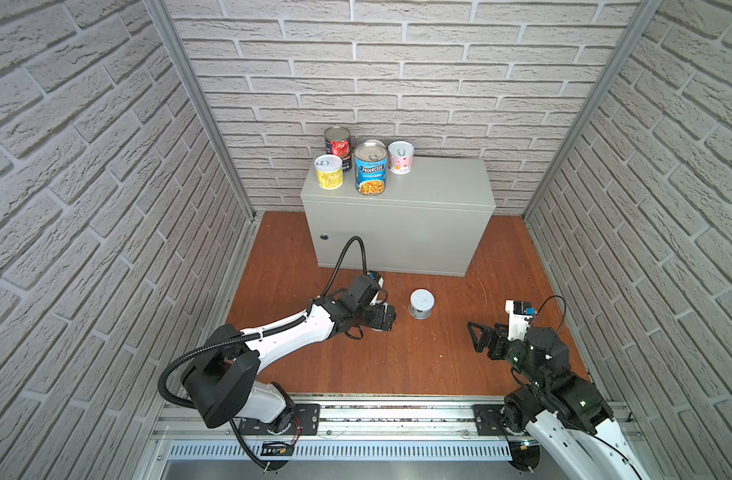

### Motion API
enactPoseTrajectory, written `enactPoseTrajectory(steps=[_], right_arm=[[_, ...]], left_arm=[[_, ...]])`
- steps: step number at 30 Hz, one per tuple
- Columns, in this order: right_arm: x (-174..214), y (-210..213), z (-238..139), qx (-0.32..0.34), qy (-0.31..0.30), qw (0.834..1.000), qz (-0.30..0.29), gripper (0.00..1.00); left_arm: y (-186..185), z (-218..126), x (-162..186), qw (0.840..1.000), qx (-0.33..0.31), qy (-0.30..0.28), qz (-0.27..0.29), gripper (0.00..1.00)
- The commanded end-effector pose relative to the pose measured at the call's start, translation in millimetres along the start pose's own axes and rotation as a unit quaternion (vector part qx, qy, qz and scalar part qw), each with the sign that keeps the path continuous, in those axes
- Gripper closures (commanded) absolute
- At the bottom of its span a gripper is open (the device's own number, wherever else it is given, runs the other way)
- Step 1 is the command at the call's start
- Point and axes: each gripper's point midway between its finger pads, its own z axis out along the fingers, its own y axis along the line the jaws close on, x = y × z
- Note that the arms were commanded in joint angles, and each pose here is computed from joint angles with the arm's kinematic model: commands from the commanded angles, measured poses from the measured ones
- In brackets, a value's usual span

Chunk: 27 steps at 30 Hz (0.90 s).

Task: Place and organize the canned foods onto the counter
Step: 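Retract the right gripper while the left gripper lowers over a white can, then close the left gripper on the white can and lift it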

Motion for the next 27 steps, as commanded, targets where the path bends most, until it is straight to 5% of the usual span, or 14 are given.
enactPoseTrajectory(steps=[1,27], right_arm=[[-3,4,8,-0.010,-0.005,1.000,0.010,0.04],[1,11,19,-0.027,0.010,0.999,0.015,0.06]], left_arm=[[-3,1,-5,1.000,-0.010,0.001,0.018,0.02],[9,32,-9,0.994,-0.082,0.002,0.069,0.05]])
